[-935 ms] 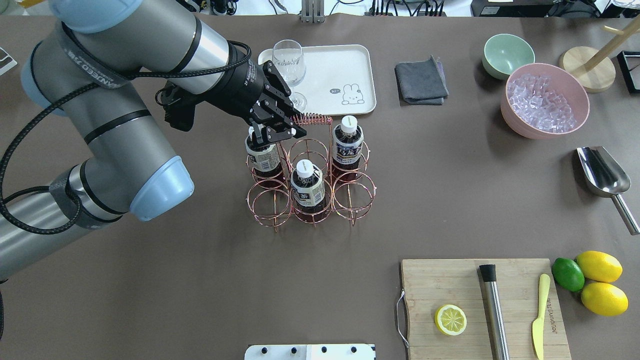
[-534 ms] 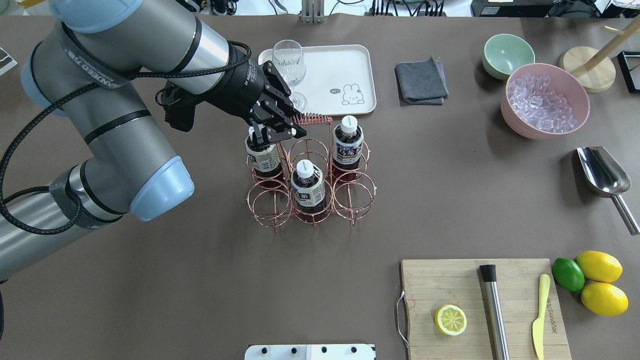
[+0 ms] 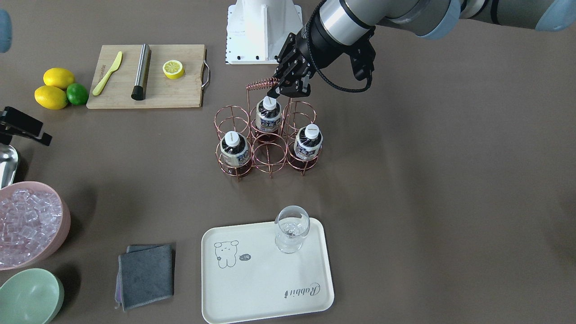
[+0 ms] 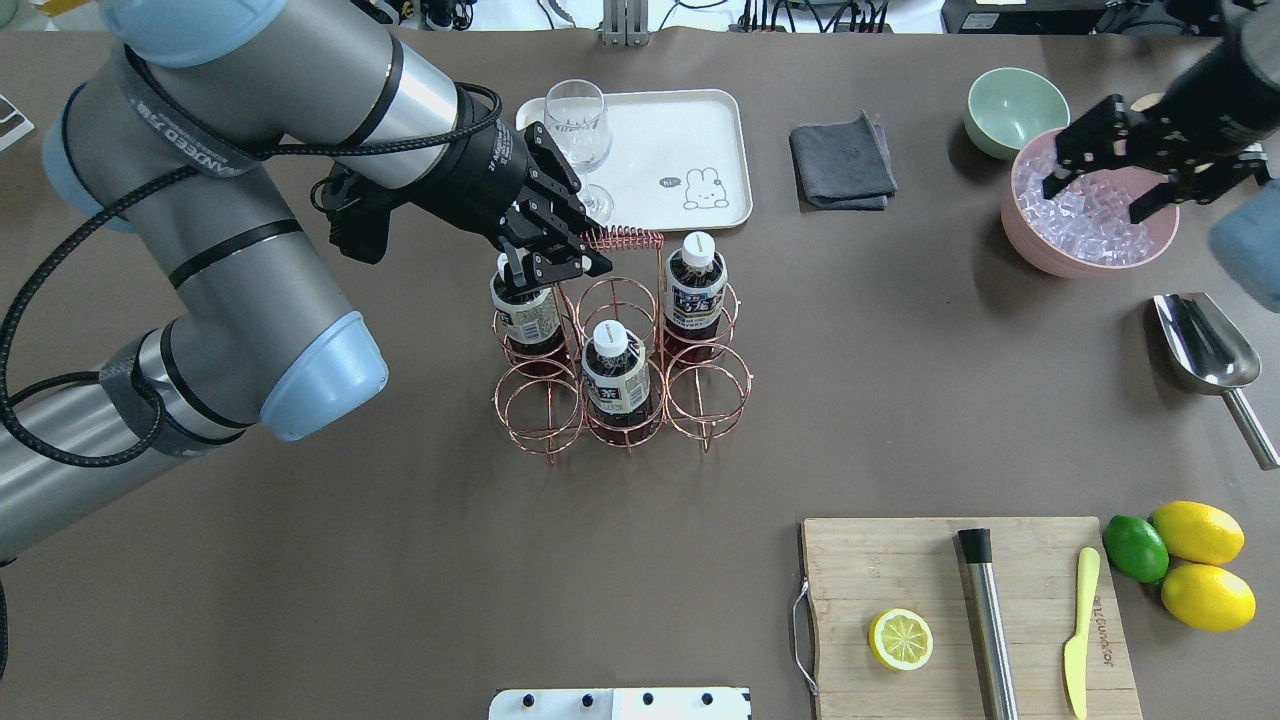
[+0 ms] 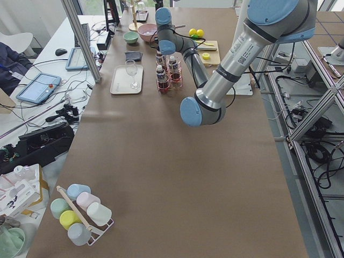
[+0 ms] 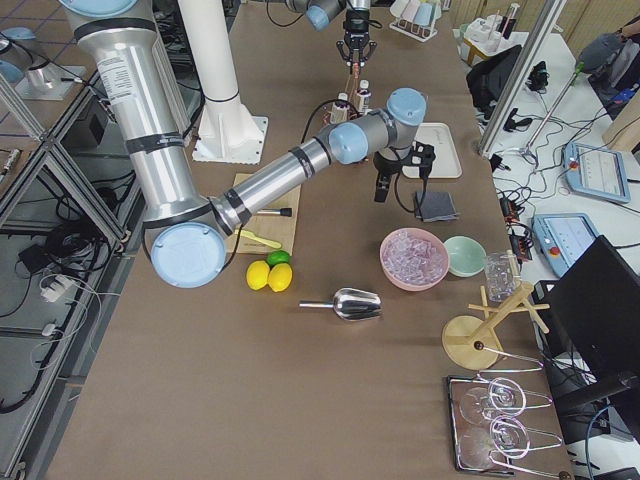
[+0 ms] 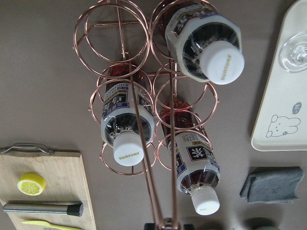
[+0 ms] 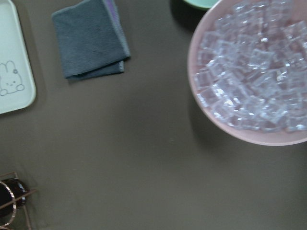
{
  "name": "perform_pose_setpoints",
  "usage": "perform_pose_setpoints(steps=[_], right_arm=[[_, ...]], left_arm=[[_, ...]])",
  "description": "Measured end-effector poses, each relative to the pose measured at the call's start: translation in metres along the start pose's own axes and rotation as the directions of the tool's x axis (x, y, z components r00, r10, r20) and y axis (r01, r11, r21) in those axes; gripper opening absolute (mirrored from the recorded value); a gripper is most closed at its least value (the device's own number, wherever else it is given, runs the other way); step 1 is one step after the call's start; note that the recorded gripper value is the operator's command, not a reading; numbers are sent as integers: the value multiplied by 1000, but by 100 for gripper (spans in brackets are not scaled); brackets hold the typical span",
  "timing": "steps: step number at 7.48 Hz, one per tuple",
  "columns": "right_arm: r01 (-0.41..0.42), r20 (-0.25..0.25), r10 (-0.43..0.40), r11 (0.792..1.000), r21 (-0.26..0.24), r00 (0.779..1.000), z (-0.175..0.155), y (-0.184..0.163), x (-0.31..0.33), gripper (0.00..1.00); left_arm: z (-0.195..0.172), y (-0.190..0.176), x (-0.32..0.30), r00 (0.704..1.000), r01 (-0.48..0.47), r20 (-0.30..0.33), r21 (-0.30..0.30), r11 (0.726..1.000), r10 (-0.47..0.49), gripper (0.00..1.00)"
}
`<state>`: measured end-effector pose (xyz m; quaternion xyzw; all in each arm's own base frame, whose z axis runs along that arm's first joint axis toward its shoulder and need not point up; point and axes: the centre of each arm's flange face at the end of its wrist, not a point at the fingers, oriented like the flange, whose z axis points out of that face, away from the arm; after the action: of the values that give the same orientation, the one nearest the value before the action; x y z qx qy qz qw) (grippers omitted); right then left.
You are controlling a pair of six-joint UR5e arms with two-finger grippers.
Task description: Take tea from basket to plate
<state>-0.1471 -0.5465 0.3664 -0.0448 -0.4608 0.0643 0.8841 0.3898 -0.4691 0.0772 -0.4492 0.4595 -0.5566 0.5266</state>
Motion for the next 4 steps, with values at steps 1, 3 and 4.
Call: perform_pose_setpoints(steps=[1,3,4], right_arm=[[-47,1,47,999,0,999,12,6,-61,99],[-117,4,117,993,9,993,29,12,-157,99],[-147,3,147,989,9,989,34,10,-200,99]], left_arm=[[1,-1,1,1000,2,0,2,1000,-2,0],[1,-1,1,1000,3,0,3,1000,-3,0],[2,-1,2,1000,2,0,4,1000,-2,0]])
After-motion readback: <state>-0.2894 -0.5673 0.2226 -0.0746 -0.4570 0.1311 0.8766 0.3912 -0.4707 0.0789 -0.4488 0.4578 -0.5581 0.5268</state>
